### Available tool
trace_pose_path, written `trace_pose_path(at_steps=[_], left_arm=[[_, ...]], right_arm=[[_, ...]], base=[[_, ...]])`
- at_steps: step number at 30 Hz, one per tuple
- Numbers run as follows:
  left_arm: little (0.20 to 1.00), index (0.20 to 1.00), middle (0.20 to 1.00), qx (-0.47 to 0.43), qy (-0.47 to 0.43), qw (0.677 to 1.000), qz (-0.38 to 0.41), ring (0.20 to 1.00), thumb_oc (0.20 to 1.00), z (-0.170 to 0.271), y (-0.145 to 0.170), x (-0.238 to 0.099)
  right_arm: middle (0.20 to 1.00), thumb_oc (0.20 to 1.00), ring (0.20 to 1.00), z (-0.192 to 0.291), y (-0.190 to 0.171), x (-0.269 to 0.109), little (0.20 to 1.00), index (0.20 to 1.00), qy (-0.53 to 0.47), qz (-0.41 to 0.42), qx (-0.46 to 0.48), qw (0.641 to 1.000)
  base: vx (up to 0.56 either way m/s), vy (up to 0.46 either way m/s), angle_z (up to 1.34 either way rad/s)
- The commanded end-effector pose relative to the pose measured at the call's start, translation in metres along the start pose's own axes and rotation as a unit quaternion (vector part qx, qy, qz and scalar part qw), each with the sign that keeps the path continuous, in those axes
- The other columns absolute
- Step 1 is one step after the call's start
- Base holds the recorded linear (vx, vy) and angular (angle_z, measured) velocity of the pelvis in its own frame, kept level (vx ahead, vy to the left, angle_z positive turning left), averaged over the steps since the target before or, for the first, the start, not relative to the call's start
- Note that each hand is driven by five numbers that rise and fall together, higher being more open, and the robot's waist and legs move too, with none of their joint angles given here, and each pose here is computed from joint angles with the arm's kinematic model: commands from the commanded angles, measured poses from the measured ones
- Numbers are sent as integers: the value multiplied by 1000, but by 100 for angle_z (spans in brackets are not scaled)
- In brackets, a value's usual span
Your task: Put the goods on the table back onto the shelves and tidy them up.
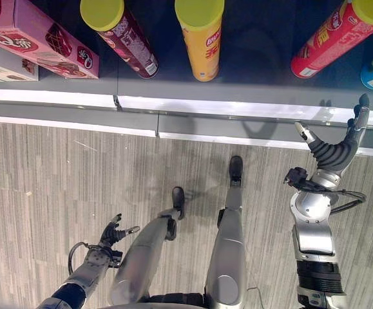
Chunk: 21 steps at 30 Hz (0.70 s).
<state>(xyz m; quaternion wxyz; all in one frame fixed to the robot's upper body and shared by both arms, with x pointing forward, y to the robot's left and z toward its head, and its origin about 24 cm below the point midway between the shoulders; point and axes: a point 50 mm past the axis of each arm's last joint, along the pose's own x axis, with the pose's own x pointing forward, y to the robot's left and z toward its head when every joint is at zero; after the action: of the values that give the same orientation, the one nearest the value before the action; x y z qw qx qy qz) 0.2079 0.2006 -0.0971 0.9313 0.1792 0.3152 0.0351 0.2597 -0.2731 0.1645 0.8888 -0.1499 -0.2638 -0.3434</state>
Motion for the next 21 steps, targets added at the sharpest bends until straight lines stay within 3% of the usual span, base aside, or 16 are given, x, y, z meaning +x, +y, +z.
trace_pose_path(at_steps=[1,12,21], left_arm=[[1000,1000,1000,-2,31,999,19,1000,1000,-23,16,-8],[1000,1000,1000,7,25,1000,3,1000,1000,-21,16,-7],[1000,1000,1000,7,22,1000,6,1000,1000,-21,20,-7]], right_arm=[[1000,1000,1000,24,-10,22,1000,1000,-63,-27,20,997],[1000,1000,1000,26,1,53,1000,1000,-59,-32,20,998],[1000,1000,1000,33,-7,71,1000,1000,-83,-44,-55,994]], base=[[0,0,0],[0,0,0],[-2,0,0]])
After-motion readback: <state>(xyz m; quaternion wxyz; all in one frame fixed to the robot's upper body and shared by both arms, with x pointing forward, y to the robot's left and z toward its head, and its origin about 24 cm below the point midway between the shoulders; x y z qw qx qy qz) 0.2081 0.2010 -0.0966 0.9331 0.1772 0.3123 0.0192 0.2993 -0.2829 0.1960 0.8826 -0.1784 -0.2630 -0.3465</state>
